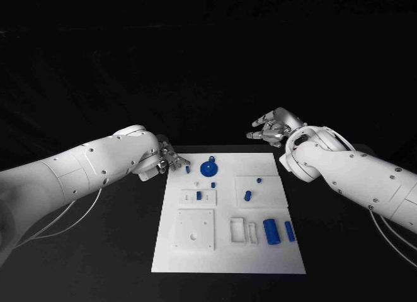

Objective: Assemble the parts on the task board

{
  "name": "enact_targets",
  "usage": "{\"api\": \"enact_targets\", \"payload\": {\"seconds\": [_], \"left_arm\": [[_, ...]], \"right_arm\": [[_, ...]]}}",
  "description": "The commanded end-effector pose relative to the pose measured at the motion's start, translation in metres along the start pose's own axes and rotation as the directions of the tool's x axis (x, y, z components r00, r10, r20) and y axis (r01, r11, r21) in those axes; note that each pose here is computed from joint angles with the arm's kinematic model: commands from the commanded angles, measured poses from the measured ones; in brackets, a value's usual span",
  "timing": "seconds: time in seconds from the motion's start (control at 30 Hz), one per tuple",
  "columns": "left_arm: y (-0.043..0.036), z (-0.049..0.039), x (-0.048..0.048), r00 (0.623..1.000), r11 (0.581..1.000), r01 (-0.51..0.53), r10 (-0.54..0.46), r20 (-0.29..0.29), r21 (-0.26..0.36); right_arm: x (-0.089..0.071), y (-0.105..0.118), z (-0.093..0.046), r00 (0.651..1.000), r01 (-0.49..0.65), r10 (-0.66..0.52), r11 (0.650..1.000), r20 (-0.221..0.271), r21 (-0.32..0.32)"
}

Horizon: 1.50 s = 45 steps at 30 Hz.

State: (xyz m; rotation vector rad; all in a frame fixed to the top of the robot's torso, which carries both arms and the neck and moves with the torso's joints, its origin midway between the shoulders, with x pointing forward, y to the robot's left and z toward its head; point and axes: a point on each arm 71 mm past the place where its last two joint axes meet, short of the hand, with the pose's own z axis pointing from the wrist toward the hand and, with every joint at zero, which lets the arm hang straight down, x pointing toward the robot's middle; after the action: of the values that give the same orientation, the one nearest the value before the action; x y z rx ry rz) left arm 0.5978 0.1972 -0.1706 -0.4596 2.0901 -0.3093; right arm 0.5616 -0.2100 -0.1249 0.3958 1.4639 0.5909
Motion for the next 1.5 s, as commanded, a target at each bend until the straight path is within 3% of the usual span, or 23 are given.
{"api": "enact_targets", "payload": {"seconds": [0.03, 1.5], "left_arm": [[-0.0041, 0.0007, 0.0022, 0.998, 0.998, -0.056, 0.056, -0.033, 0.013], [-0.0097, 0.0019, 0.0076, 0.996, 0.999, -0.048, 0.050, -0.078, 0.019]], "right_arm": [[0.0005, 0.0010, -0.0003, 1.000, 0.004, -0.004, 1.000, -0.006, -0.009], [0.0035, 0.0022, 0.0014, 1.000, 0.004, -0.004, 1.000, -0.013, -0.007]]}}
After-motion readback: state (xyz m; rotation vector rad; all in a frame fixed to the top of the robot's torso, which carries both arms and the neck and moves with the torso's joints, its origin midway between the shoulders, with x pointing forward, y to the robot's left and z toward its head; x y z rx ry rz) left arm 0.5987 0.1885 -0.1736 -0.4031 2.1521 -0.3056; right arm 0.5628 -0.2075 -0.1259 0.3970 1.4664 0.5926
